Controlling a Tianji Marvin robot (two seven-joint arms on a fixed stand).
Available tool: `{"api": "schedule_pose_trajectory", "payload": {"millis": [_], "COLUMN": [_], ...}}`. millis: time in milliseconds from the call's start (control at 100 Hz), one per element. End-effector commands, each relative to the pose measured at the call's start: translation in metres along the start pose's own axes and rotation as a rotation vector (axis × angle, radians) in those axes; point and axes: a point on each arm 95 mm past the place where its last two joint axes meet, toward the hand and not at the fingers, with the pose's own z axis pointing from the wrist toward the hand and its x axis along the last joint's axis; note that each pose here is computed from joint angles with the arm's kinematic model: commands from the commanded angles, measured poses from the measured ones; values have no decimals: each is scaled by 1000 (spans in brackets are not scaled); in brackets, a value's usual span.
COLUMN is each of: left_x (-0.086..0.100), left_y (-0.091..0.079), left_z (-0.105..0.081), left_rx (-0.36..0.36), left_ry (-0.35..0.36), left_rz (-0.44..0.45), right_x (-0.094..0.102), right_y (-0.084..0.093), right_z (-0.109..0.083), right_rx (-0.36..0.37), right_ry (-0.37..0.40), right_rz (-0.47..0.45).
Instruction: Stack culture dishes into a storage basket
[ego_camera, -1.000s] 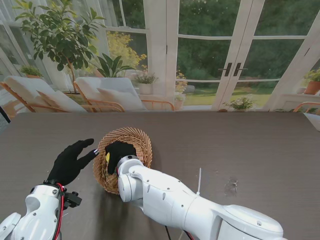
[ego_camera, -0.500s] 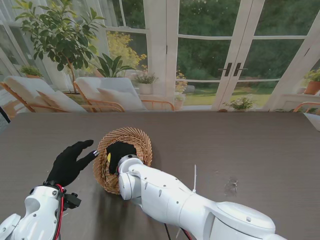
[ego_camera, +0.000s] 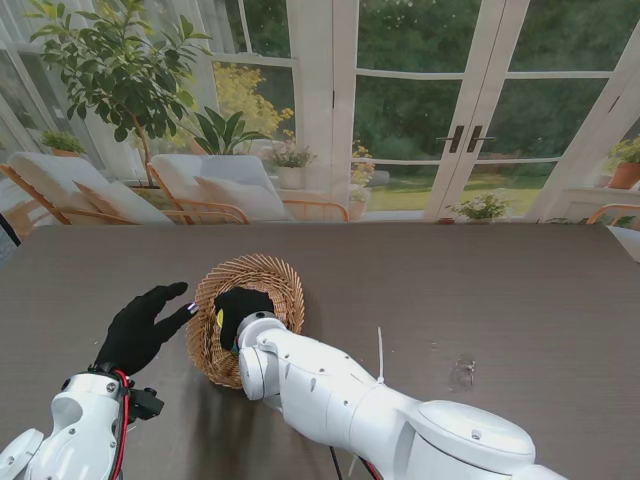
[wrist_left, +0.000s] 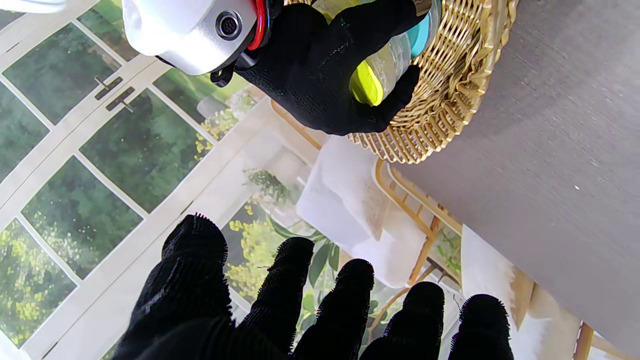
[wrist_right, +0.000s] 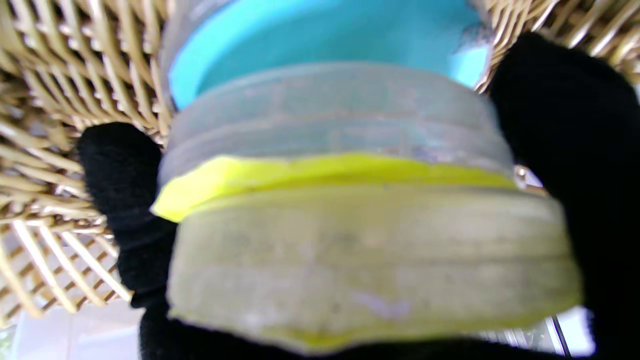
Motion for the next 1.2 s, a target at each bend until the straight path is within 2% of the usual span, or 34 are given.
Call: {"api": "schedule_pose_trajectory", "payload": {"millis": [0,570,1190], "left_x": [1,4,4], "left_y": [2,2,2], "left_z": [-2,-4,-4], "left_rx": [-17,-23,-36], "left_ry": [-6,-18,-28], "left_rz": [-5,-4,-8], "right_x": [5,4,4], "right_y": [-3,-11,-8], "right_z": [-1,-3,-4], "right_rx": [22,61,74], "right_ry": [12,32,45], "right_rz": [-3,-64,-133]}}
